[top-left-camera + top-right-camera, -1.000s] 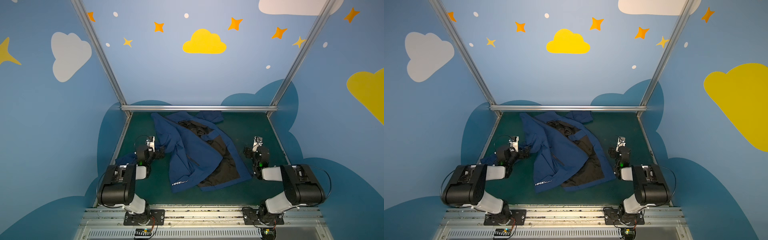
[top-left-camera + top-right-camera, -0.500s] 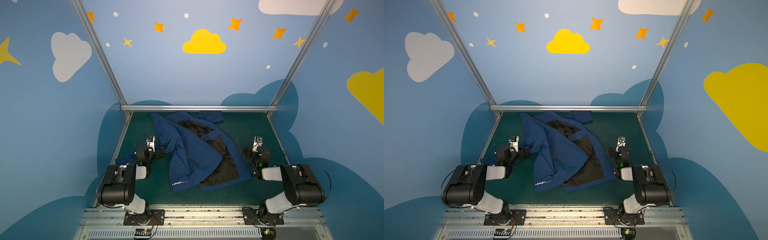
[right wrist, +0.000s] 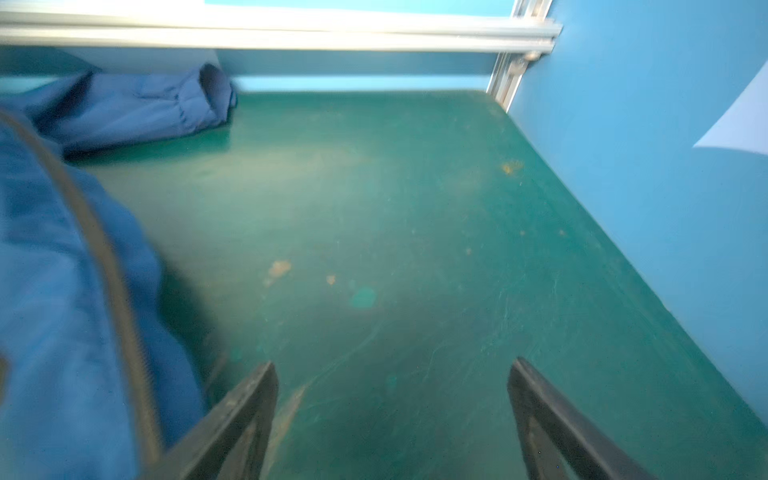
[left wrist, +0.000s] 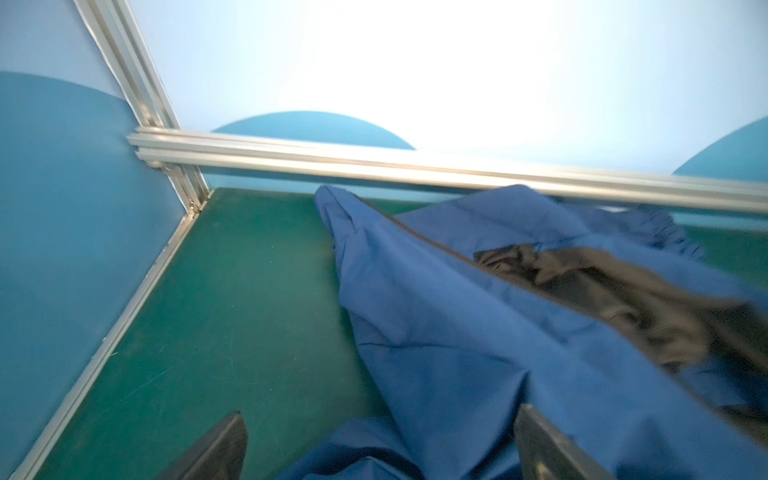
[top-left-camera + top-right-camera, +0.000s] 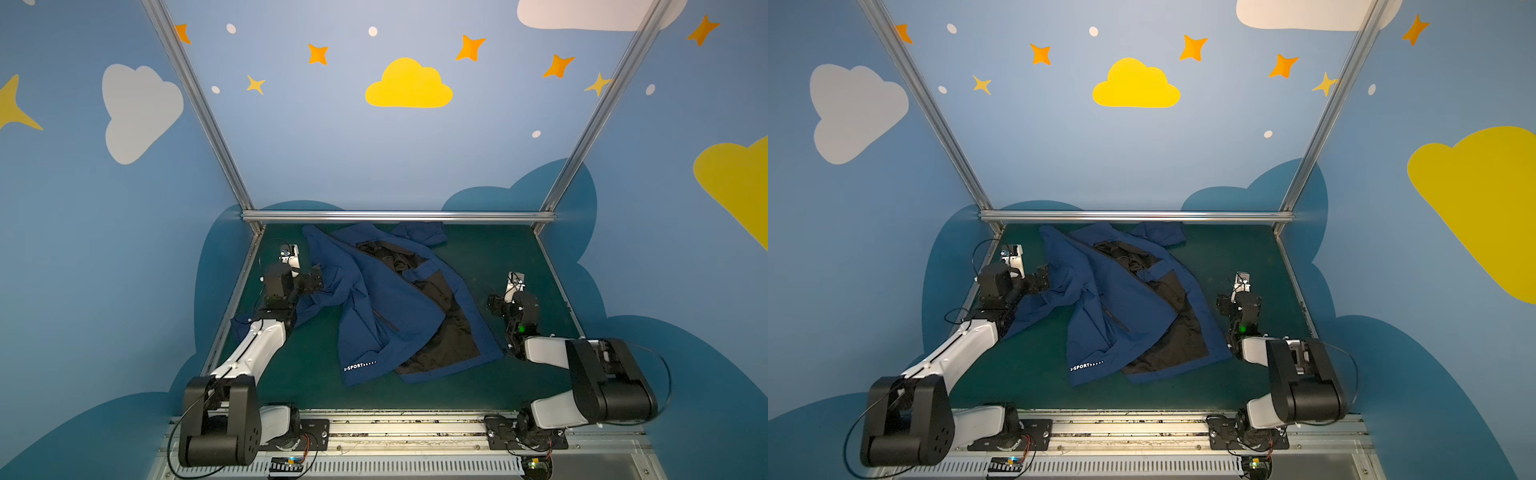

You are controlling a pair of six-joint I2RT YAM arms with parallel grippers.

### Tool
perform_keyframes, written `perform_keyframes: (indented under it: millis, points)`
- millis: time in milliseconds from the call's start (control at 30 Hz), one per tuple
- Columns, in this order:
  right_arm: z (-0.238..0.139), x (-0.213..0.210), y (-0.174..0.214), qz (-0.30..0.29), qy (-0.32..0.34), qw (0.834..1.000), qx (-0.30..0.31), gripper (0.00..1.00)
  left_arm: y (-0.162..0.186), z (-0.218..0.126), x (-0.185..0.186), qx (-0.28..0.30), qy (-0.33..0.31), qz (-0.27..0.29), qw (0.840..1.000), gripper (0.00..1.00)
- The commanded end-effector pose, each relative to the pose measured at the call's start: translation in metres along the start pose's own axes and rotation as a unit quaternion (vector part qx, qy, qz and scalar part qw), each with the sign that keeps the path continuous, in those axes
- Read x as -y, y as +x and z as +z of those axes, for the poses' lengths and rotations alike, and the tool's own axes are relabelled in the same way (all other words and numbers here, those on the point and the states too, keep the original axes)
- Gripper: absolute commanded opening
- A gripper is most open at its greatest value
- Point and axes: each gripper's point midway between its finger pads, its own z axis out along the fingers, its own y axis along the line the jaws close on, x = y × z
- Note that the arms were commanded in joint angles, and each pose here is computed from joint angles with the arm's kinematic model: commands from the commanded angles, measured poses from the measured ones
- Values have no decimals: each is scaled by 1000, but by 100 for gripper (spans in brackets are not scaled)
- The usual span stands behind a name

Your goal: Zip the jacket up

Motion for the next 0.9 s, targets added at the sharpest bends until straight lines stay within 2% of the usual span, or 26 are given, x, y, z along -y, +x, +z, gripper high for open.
perform_keyframes:
  millis: [0, 100, 167, 200, 267, 333, 367, 467, 600, 633, 700, 867]
  points:
    - [-15, -4, -34, 11, -1, 999, -48, 88, 42, -20, 15, -90, -5, -18, 996, 99]
    - [-26, -30, -53, 27, -78, 991, -109, 88, 50, -35, 43, -109, 27, -39, 993, 99]
    - [-40, -61, -59, 49, -161, 972, -166, 87, 59, -40, 58, -130, 41, -78, 988, 99]
    - [-49, -79, -59, 60, -212, 956, -193, 88, 63, -42, 66, -138, 52, -92, 985, 99]
    - [-72, -119, -54, 82, -324, 908, -253, 86, 73, -44, 87, -156, 83, -99, 979, 99]
    - [-85, -145, -50, 89, -392, 870, -285, 82, 84, -44, 97, -174, 84, -92, 977, 99]
    - [-88, -155, -46, 85, -414, 857, -294, 80, 90, -43, 101, -182, 85, -91, 975, 99]
    - [-80, -169, -30, 65, -423, 844, -323, 68, 102, -41, 106, -204, 87, -100, 970, 99]
    - [-68, -178, -14, 52, -422, 826, -370, 36, 111, -40, 113, -222, 90, -103, 965, 99]
    - [-65, -181, -10, 52, -424, 822, -376, 31, 112, -40, 113, -223, 90, -105, 965, 99]
    - [-61, -187, -6, 50, -431, 817, -379, 27, 112, -39, 115, -224, 93, -108, 964, 99]
    - [-44, -198, 5, 31, -433, 810, -394, 27, 115, -40, 117, -234, 92, -104, 962, 99]
